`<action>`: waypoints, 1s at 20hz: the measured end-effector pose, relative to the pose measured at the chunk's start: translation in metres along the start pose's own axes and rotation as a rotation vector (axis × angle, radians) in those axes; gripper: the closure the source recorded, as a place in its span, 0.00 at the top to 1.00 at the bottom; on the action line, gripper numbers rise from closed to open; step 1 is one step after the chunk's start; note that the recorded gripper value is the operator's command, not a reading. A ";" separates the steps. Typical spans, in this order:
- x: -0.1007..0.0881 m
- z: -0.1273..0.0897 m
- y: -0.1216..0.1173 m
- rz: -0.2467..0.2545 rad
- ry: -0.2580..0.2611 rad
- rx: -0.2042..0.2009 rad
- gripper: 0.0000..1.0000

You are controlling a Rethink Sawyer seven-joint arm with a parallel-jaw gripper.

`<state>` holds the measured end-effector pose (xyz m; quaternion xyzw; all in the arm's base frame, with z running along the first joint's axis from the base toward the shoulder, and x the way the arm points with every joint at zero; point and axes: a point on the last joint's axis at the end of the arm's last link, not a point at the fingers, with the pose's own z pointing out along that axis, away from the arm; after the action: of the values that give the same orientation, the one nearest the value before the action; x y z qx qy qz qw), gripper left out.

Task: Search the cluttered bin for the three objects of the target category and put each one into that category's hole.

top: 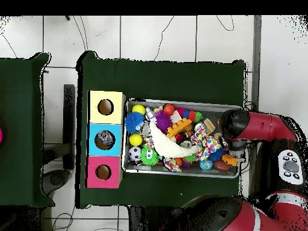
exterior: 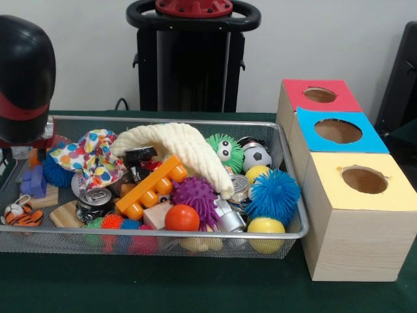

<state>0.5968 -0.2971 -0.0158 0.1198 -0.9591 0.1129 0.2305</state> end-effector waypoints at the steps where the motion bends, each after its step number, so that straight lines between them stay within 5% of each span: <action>1: 0.000 0.002 0.001 -0.001 0.002 -0.002 1.00; 20: -0.007 0.034 0.017 -0.025 0.000 -0.014 1.00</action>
<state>0.5839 -0.2891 -0.0517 0.1301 -0.9583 0.1030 0.2327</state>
